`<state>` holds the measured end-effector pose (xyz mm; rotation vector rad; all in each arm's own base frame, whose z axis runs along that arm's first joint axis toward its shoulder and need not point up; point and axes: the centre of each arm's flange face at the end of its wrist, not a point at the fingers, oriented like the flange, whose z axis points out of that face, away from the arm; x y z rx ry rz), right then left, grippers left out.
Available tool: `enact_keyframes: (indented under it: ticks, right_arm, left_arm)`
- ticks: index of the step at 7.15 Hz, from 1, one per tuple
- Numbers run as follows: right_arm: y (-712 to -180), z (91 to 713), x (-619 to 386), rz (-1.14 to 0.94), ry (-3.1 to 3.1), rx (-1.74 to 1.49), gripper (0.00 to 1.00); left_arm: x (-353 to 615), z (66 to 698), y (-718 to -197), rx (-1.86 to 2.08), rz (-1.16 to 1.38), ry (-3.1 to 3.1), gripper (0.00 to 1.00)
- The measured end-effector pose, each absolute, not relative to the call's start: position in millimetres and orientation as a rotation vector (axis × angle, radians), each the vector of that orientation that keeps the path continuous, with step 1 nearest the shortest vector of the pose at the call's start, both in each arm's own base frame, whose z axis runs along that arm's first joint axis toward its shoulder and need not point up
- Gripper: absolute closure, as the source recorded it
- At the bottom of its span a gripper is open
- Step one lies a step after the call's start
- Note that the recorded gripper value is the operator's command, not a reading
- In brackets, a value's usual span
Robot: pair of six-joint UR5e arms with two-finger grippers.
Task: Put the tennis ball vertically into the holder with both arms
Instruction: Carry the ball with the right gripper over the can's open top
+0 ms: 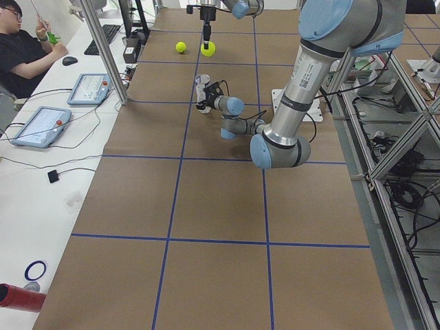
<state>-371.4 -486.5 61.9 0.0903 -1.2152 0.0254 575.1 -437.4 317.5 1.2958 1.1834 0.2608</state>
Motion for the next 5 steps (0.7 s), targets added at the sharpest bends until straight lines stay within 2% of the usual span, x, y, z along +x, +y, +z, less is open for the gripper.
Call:
enact_keyframes:
  ticks: [2, 5]
  right_arm:
    - [-491.7, 53.3, -388.4, 0.035, -1.204, 0.09, 1.0]
    - [-516.3, 28.7, -423.8, 0.052, -1.174, 0.091, 1.0]
  left_arm:
    - [575.0, 317.8, -437.6, 1.296, 0.26, 1.183, 0.2]
    - [575.0, 317.8, -437.6, 1.296, 0.26, 1.183, 0.21]
